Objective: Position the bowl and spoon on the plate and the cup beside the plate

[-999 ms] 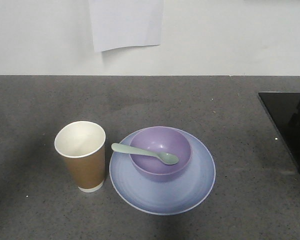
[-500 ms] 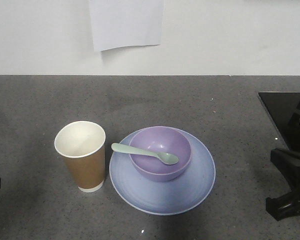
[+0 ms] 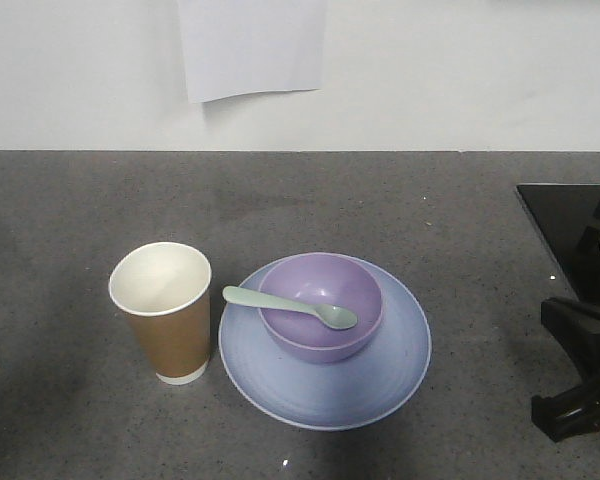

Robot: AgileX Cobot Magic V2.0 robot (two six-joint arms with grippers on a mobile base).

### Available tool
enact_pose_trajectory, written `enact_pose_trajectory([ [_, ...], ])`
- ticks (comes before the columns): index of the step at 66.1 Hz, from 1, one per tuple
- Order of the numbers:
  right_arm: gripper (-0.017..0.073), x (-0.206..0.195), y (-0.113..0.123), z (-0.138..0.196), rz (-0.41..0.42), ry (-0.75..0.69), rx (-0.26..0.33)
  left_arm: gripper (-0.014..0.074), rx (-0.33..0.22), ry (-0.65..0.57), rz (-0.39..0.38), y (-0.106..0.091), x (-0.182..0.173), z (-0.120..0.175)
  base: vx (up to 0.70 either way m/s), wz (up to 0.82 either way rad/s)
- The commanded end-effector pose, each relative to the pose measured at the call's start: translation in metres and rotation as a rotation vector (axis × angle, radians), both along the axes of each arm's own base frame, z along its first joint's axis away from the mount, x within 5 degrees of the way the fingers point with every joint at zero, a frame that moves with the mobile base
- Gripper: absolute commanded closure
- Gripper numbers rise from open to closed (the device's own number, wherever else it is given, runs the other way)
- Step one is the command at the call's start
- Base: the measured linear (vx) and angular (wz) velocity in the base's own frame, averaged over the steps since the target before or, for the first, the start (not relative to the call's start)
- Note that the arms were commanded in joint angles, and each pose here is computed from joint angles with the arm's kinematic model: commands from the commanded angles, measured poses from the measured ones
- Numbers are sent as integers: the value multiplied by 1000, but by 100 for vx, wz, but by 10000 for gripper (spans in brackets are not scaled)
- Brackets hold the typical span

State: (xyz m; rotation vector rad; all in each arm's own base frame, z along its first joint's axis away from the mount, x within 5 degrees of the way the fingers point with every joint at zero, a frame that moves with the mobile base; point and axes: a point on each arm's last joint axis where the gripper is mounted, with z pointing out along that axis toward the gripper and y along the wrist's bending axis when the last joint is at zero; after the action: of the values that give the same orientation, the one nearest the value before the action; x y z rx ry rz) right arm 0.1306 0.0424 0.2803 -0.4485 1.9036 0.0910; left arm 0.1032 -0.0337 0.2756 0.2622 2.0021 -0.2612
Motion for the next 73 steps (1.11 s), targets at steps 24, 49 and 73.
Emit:
enact_pose_trajectory([
  [24,564,3,1,16,9,-98,23,601,28,-98,2,1,4,13,0,0],
  [49,564,3,1,16,9,-97,22,601,-2,-355,137,20,-23,-50,0,0],
  [73,564,3,1,15,9,-95,22,601,-2,-462,286,32,-47,-84,0,0],
])
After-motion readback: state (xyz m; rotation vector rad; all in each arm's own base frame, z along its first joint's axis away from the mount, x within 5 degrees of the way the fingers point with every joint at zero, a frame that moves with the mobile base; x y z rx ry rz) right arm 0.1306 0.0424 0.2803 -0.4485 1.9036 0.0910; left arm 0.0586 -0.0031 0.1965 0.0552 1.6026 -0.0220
